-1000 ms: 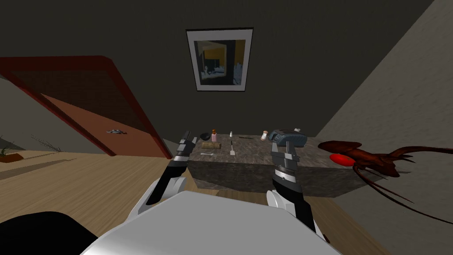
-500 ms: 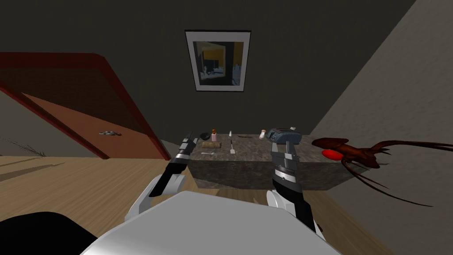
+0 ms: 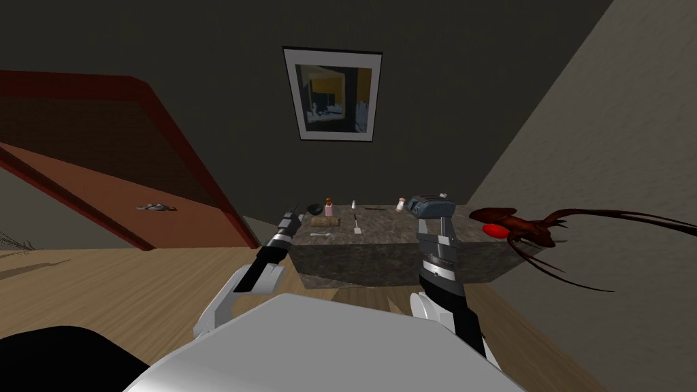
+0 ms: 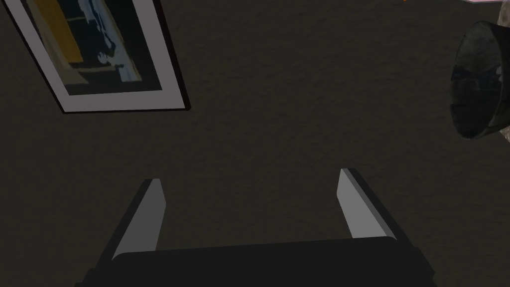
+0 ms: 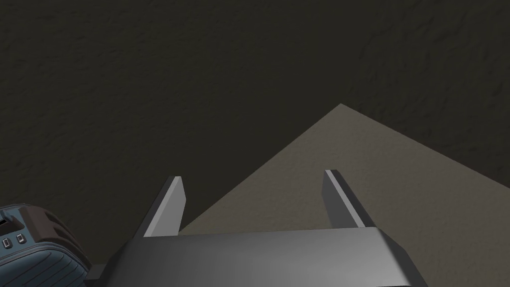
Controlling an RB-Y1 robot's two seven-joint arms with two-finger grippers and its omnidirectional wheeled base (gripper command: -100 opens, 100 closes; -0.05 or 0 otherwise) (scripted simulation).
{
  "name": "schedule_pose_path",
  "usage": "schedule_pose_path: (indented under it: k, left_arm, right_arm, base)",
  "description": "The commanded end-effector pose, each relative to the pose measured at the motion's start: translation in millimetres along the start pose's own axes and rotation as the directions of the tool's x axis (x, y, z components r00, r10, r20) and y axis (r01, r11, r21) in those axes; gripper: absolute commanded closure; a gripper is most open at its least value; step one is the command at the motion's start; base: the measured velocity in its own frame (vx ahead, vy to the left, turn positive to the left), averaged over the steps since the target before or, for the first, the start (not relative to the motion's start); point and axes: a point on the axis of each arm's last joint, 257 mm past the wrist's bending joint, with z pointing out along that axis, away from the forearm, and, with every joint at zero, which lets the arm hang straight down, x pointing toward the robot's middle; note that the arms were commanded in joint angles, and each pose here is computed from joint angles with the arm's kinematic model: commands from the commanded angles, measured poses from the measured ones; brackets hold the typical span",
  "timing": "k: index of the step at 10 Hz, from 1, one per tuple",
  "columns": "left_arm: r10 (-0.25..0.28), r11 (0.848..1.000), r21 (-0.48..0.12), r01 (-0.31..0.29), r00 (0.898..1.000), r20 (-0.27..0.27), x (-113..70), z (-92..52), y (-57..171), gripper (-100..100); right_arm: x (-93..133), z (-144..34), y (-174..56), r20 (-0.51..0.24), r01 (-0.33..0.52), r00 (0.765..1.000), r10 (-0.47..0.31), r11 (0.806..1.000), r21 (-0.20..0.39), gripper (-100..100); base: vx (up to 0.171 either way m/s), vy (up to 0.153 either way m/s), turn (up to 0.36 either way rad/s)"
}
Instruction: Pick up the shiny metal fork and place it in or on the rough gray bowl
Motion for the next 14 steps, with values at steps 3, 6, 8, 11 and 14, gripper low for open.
schedule_pose_path:
  k: [3,6,8,11,14]
  left_arm:
    - [0.017,0.997,-0.081,-0.015,1.000,0.019,-8.6,3.5,21.0,-100]
    - [0.031,0.989,-0.143,-0.026,0.999,0.037,-16.0,5.7,36.0,-100]
    - [0.044,0.981,-0.189,-0.033,0.998,0.054,-23.3,7.7,46.8,-100]
    - [0.057,0.966,-0.256,-0.036,0.995,0.077,-32.5,7.6,63.0,-100]
    - [0.070,0.946,-0.323,-0.033,0.992,0.103,-42.2,6.0,79.2,-100]
  right_arm:
    - [0.0,0.0,0.0,0.000,0.000,1.000,0.000,1.000,0.000,0]
    - [0.0,0.0,0.0,0.000,0.000,1.000,0.000,1.000,0.000,0]
    - [0.0,0.0,0.0,0.000,0.000,1.000,0.000,1.000,0.000,0]
    - [0.0,0.0,0.0,0.000,0.000,1.000,0.000,1.000,0.000,0]
    - [0.0,0.0,0.0,0.000,0.000,1.000,0.000,1.000,0.000,0]
  base:
    - [-0.028,0.027,-0.055]
    - [-0.034,0.028,-0.054]
    - [-0.040,0.036,-0.096]
    - [-0.029,0.025,-0.061]
    - [-0.025,0.021,-0.060]
